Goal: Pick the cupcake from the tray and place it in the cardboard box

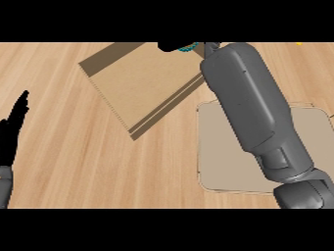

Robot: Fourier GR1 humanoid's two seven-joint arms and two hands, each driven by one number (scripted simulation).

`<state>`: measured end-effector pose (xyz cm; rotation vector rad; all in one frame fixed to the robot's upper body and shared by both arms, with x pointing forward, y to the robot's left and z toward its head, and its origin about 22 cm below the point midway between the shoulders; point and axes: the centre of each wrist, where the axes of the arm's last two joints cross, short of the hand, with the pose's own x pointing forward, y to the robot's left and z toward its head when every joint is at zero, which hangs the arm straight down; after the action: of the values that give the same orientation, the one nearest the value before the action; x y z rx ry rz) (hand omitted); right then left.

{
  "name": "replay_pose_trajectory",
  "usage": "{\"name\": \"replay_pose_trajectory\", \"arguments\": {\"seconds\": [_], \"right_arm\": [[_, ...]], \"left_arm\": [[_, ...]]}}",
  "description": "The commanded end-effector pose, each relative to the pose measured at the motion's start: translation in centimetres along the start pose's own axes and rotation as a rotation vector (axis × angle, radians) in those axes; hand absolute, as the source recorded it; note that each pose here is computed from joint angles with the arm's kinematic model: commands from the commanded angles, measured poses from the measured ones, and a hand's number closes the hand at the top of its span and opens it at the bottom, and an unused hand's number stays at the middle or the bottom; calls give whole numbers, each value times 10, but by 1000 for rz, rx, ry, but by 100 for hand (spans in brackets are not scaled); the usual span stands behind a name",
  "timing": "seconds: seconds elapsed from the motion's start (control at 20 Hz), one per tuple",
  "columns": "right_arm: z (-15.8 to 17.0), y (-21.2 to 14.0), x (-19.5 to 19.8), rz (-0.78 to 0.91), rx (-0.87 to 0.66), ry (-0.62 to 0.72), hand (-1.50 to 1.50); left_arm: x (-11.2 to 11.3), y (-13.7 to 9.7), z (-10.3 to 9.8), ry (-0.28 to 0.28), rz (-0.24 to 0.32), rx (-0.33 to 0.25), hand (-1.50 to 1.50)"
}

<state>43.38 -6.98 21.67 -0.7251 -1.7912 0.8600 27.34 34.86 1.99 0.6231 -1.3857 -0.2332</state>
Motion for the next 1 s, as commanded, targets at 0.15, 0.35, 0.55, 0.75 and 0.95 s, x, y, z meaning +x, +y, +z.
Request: {"name": "replay_pose_trajectory", "arguments": {"seconds": [0.15, 0.35, 0.55, 0.75, 0.95], "right_arm": [[-24, 8, -2, -100, 38, 66, 150], [-26, 27, 9, -86, 32, 86, 150], [-29, 28, 6, -65, 43, 125, 150], [-24, 43, -1, -30, 1, 218, 150], [-20, 51, -14, -156, 63, 345, -150]], "left_arm": [[12, -8, 0, -30, 5, -10, 0], [17, -17, -7, -37, -10, -38, 0], [17, -6, -11, -50, -7, -21, 0], [27, -23, -9, -68, 11, -51, 0], [27, -12, -13, -82, 3, -45, 0]]}}
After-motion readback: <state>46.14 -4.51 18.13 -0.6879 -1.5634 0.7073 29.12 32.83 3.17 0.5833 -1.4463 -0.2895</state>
